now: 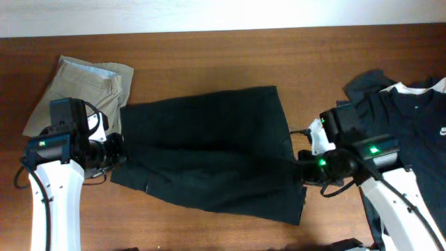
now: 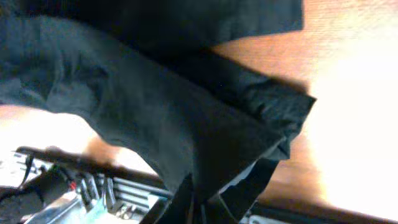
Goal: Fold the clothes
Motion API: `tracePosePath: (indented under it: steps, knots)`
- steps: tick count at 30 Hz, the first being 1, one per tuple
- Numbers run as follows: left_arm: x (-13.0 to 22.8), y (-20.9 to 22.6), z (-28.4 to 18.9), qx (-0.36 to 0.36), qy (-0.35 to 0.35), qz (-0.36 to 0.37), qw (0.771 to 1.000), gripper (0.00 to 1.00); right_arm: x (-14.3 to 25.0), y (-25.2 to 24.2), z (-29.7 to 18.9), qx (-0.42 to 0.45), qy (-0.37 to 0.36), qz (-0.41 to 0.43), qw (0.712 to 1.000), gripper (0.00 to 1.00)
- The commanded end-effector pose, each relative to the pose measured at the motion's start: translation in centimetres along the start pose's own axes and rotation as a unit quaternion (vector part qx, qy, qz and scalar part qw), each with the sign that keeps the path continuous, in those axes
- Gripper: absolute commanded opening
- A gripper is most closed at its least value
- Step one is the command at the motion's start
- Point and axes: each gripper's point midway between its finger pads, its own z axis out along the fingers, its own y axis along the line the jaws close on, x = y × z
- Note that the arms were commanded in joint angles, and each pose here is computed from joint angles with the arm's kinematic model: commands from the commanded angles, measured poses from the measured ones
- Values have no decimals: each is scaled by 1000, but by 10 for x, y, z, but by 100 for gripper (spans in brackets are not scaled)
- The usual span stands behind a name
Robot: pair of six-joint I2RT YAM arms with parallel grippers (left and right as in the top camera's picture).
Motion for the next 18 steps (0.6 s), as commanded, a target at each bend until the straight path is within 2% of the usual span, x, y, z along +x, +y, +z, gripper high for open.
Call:
tracePosePath:
  steps: [1,5,7,10,12,14,16,18]
  knots:
    - [-2,-1,-11,4,-22,21,1000,0,-13,-21,-8,69,-37,30,996,4]
    - [-4,6,-30,-22,-65,25,997,0,-21,-39,-12,94,-58,94,989,4]
    - [-7,6,-42,-22,-95,31,995,0,-26,-29,-18,65,-60,48,995,4]
    - [-9,4,-44,-18,-105,35,994,0,-29,-27,-7,57,-39,47,996,4]
    - [-13,5,-36,-20,-98,34,994,0,-27,-37,24,69,15,63,996,12]
    - [-16,6,-24,-23,-79,31,996,0,-26,-46,52,81,65,79,991,28]
    - [-19,6,-23,-22,-84,32,996,0,-20,-45,62,69,96,58,991,36]
    - [-21,6,-23,-22,-86,33,995,0,-13,-38,76,31,110,44,992,39]
